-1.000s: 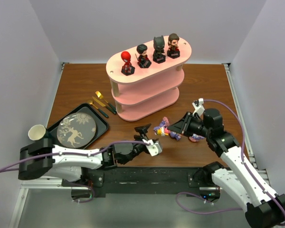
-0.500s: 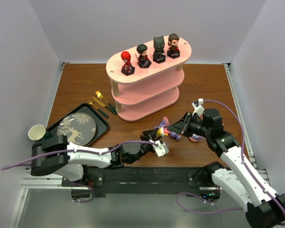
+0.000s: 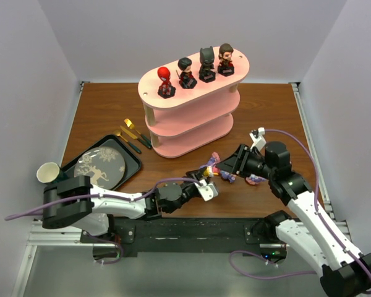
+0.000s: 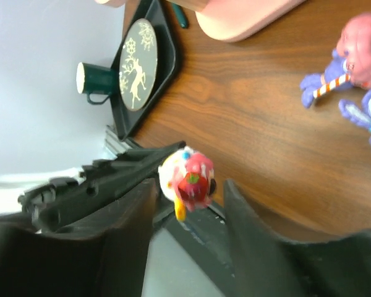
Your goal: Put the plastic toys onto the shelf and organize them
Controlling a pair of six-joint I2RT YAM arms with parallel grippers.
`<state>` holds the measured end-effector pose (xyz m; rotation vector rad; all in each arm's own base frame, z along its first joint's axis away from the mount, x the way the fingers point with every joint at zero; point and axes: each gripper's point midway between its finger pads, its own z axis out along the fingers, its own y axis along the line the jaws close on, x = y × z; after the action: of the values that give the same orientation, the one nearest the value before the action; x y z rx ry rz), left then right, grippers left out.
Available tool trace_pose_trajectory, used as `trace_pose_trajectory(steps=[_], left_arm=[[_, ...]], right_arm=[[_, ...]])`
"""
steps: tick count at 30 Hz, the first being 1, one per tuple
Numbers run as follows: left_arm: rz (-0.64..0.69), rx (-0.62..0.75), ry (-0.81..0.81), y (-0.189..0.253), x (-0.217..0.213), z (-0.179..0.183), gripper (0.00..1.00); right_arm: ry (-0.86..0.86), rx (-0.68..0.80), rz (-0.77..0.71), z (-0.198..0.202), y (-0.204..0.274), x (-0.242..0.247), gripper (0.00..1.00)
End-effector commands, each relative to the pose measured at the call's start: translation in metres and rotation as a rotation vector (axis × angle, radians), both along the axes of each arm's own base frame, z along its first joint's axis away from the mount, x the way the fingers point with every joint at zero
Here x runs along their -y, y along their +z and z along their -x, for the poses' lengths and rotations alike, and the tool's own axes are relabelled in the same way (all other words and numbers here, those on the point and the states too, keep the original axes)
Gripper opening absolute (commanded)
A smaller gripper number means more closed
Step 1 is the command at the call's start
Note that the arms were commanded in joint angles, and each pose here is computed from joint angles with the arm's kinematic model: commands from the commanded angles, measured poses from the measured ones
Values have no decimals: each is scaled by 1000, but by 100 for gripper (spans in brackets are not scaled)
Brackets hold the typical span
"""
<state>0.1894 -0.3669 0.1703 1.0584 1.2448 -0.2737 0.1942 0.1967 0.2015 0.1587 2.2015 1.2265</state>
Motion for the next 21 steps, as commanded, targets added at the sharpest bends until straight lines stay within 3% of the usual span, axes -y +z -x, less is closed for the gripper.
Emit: trace_pose_trajectory(steps=[1, 10, 21], left_arm=[[364, -172, -47, 42, -8, -2, 0], [663, -389, -233, 74, -29, 19, 0], [801, -460, -414, 94, -37, 37, 0]], right_arm=[[21, 223, -30, -7, 35, -2, 57], [207, 606, -64, -4, 62, -19, 66], [383, 734, -188, 6, 80, -40, 74]])
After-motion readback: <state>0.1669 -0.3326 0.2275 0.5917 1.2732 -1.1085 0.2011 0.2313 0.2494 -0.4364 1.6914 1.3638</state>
